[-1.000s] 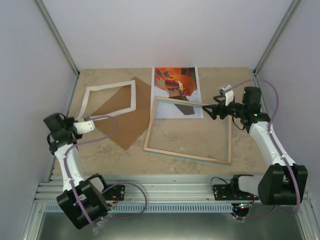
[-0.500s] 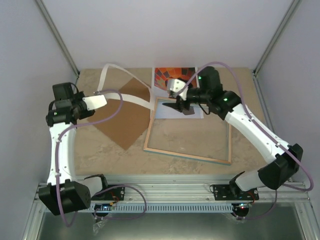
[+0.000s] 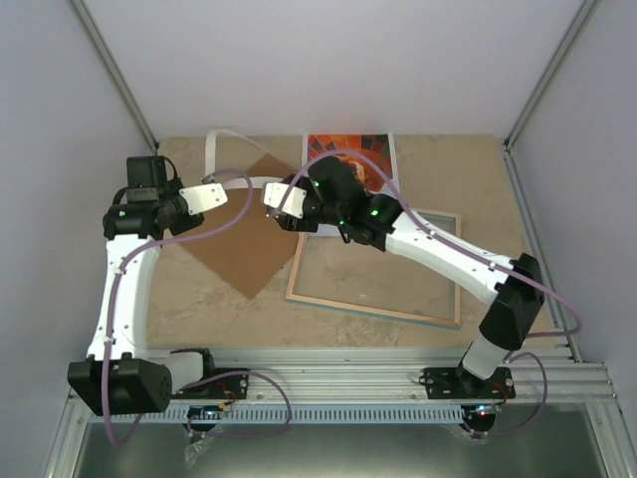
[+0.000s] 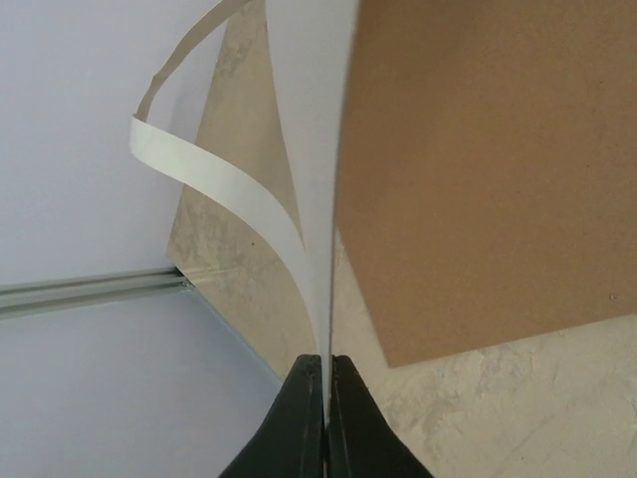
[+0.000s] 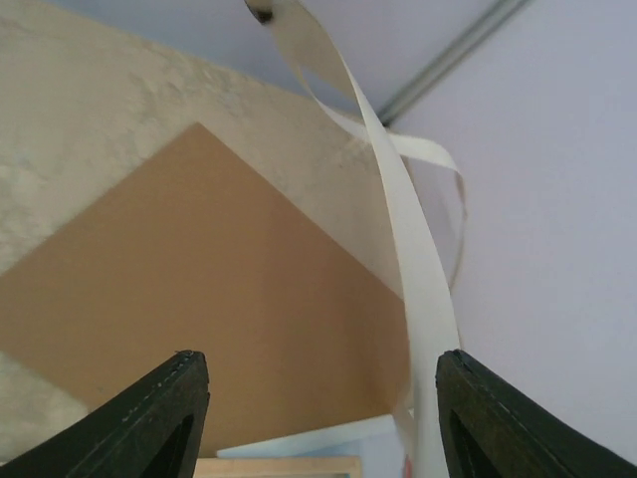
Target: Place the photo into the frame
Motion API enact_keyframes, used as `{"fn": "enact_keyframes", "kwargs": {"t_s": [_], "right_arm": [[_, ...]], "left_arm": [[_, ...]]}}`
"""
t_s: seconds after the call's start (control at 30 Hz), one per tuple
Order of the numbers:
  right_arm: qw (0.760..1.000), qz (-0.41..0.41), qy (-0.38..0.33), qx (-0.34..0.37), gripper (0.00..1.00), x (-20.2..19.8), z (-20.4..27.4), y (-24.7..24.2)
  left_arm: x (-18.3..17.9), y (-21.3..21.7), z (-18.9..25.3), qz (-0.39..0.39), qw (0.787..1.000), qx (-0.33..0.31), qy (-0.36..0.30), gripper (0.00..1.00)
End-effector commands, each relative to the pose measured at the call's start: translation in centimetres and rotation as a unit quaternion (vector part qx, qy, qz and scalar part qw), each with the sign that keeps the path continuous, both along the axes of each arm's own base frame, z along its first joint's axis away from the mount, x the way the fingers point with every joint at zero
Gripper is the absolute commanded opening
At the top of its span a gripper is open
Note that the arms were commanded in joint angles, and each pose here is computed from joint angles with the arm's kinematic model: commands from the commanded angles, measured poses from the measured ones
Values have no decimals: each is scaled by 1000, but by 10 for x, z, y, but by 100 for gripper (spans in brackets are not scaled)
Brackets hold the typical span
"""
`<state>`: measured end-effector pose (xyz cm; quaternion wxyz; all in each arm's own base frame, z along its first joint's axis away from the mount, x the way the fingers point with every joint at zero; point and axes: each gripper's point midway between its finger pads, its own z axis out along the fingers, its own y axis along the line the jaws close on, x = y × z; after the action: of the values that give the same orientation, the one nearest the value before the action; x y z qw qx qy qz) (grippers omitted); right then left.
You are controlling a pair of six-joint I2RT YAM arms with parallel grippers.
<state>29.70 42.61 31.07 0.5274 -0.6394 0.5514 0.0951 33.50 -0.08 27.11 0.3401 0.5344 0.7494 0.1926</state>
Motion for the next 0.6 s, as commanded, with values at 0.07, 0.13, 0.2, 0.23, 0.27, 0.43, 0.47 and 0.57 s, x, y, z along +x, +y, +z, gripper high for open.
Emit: {"fn": "enact_keyframes", "kwargs": {"t_s": [0.07,0.13,0.2,0.23,0.27,0.43,0.47,0.57], "right_arm": [[990,-96,-103,-14,54,35,14,1],[987,-110,-120,-11,49,39,17,-1],[982,-123,-144,-9,49,44,21,-4],[980,-126,-154,-9,49,46,23,-4],[979,-125,-160,-8,49,46,26,-3],[978,-102,-180,-14,49,45,29,5],[978,-102,-183,-18,49,46,27,6],[978,-99,-182,-30,48,49,17,11]], "left_arm": [[-6,-1,8,13,1000,-13,5,0],[-8,-2,9,10,1000,-12,4,0],[-10,-2,7,10,1000,-10,5,0],[-11,-1,7,11,1000,-8,5,0],[-11,-1,6,12,1000,-7,6,0],[-12,-2,9,10,1000,-11,4,0],[-12,-3,11,8,1000,-14,2,0],[-12,-6,15,7,1000,-24,1,0]]}}
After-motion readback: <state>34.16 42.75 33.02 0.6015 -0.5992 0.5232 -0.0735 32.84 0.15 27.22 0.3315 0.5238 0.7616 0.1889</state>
